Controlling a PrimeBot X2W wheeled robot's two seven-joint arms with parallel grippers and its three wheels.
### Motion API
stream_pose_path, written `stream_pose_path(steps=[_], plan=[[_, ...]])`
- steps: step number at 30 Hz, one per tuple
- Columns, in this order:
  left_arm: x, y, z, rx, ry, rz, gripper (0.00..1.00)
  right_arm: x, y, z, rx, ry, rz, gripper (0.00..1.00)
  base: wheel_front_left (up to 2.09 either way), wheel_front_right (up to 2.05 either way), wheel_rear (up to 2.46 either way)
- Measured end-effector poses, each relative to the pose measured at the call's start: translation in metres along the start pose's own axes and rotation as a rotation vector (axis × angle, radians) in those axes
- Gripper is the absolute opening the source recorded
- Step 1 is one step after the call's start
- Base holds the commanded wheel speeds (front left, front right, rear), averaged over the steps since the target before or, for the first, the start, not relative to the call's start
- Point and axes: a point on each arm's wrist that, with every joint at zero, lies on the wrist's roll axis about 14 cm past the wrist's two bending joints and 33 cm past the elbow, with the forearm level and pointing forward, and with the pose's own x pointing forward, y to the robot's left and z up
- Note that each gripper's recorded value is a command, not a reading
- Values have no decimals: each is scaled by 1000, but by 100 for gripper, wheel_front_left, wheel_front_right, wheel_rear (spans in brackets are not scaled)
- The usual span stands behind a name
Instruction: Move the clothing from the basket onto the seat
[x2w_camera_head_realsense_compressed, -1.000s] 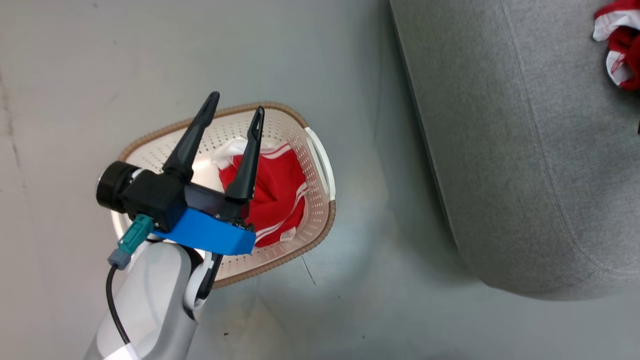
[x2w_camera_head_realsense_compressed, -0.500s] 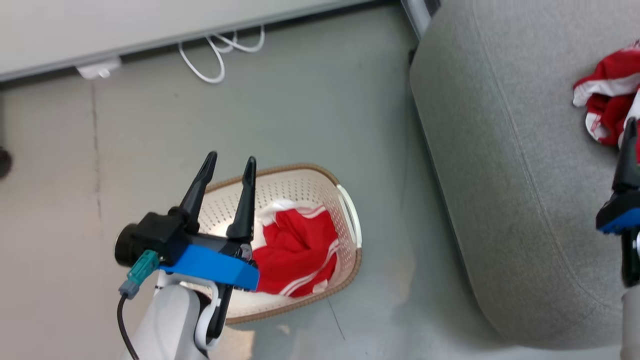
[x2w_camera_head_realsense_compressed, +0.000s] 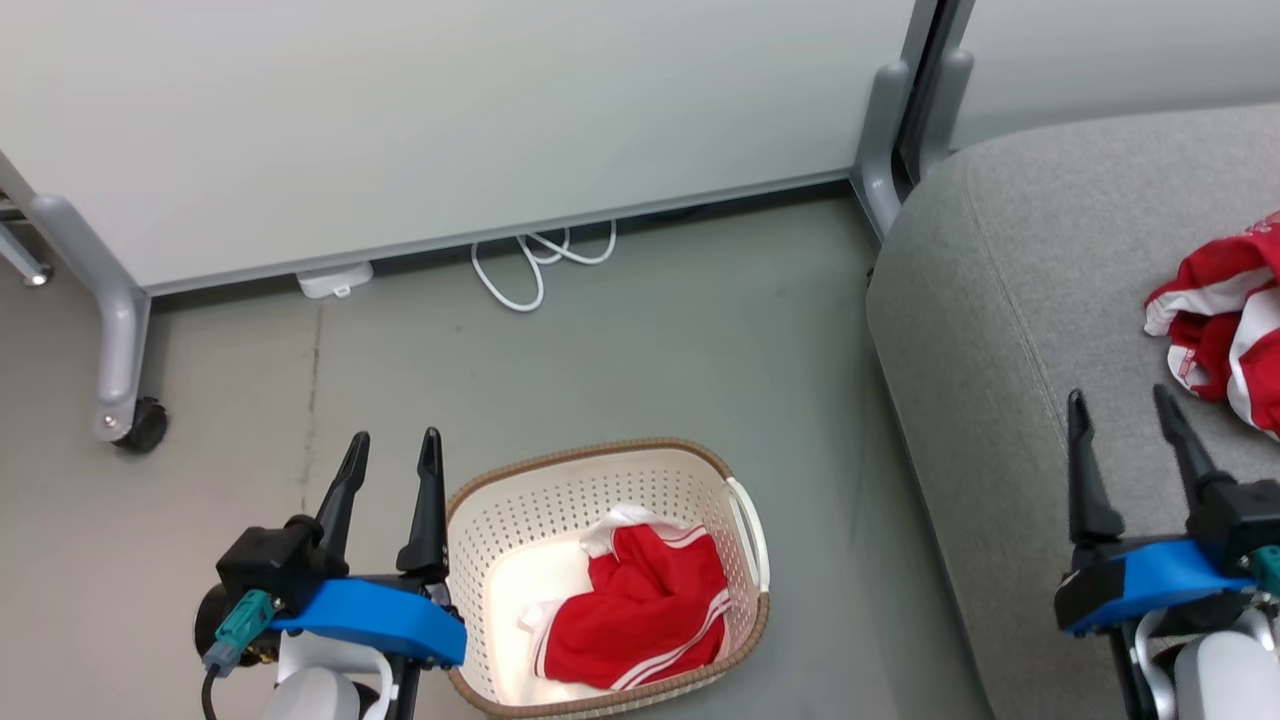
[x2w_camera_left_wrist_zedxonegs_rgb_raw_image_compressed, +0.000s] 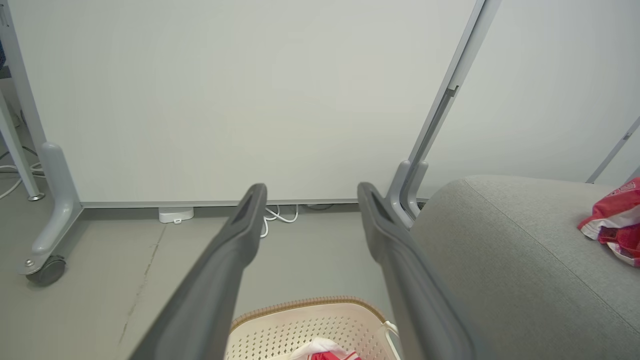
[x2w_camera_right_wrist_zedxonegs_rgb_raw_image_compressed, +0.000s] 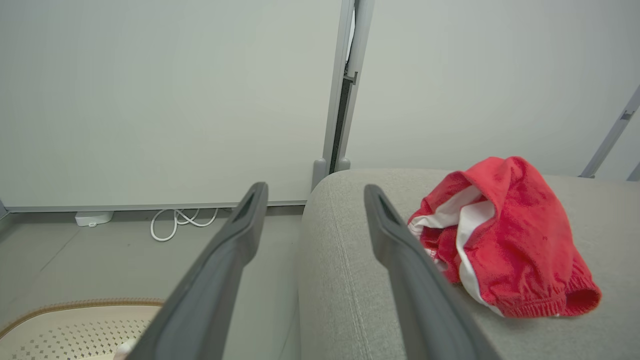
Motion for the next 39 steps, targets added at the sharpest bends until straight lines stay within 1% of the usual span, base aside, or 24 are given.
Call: stream_pose_path(steps=[6, 14, 21, 29, 39], plan=[[-18, 15, 6, 3, -14, 56, 100, -17, 28, 5, 21, -5, 76, 100, 0, 0, 0], [-39, 32, 11, 20, -22, 109, 100, -29, 49, 14, 49, -24, 135, 100, 0, 0, 0], [-48, 38, 13, 25, -27, 131, 100, -37, 67, 11, 75, -4, 187, 100, 0, 0, 0], [-51, 43, 13, 25, -25, 144, 100, -40, 80, 8, 112, 5, 223, 100, 0, 0, 0], [-47, 45, 17, 49, -24, 134, 100, -41, 87, 3, 113, 20, 242, 100, 0, 0, 0]])
